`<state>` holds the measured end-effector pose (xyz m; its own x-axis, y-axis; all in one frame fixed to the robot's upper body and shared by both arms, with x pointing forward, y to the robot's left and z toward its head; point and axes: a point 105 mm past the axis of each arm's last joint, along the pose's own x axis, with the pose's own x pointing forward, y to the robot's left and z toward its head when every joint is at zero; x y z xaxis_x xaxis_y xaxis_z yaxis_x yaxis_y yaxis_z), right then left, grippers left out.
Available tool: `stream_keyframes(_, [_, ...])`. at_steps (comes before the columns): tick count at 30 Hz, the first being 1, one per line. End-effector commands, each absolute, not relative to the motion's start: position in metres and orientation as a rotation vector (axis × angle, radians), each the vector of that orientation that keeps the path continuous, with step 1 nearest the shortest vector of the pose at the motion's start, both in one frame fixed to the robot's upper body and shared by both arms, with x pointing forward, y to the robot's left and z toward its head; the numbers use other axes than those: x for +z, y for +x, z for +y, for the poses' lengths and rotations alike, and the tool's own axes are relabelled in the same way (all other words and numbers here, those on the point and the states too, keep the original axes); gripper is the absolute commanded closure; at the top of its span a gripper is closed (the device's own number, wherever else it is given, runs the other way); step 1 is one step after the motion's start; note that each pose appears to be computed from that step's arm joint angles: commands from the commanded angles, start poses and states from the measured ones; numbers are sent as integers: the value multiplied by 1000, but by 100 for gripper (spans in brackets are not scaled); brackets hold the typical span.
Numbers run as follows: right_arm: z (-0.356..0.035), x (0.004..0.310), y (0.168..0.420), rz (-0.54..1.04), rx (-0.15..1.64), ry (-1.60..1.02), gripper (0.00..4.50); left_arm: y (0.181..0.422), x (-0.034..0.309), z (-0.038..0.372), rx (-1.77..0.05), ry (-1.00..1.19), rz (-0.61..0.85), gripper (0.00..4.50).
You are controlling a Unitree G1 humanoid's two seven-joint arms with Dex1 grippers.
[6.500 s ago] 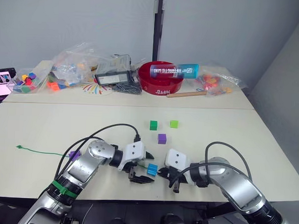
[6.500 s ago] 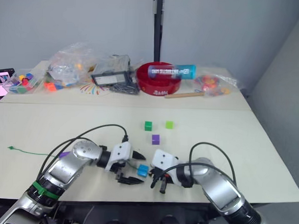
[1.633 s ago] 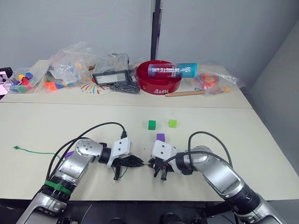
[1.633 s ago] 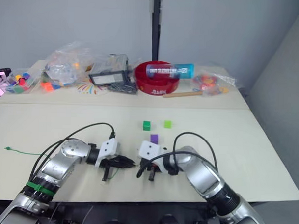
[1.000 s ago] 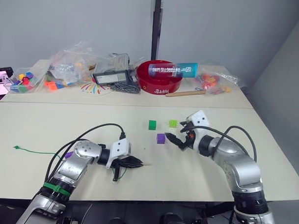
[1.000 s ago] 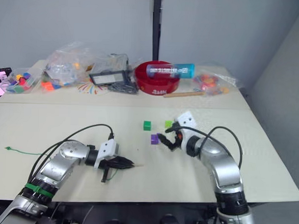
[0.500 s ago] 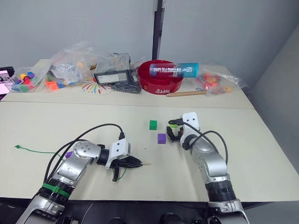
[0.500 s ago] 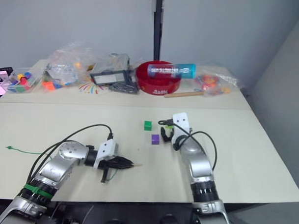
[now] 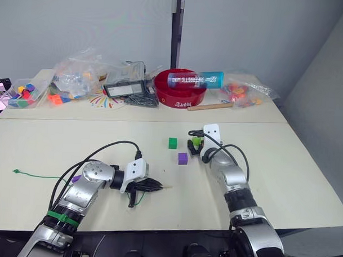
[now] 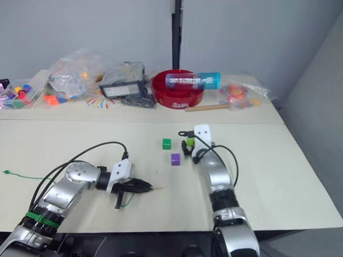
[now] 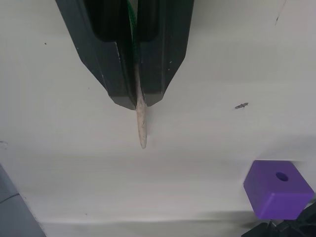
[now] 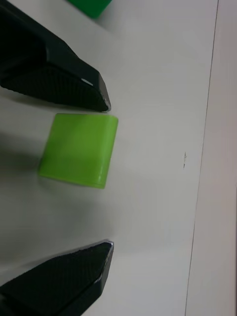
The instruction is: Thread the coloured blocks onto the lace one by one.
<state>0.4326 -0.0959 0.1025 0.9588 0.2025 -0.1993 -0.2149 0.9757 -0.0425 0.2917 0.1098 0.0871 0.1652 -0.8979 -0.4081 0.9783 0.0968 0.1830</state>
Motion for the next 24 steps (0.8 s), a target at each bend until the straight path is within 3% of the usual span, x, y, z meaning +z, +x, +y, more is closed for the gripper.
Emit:
stream_keyframes(1, [-105,99,435,199,169,-54,147,292,96,110,-1397,467,180,450])
stream_keyframes(6, [-105,101,434,182,171,-42,321,293,96,111,-1394,468,183,450])
stream_keyframes(7, [-108,103,434,175,163,-40,330,293,96,111,-1393,468,183,450])
stream_keyframes(14, [-124,136,416,62,162,-26,330,294,97,110,-1398,463,177,450])
stream_keyframes(19, [-112,181,363,-68,294,-46,330,296,97,112,-1395,466,176,450])
stream_keyframes(24, [-91,182,303,-46,436,-58,330,297,97,114,-1398,469,179,450])
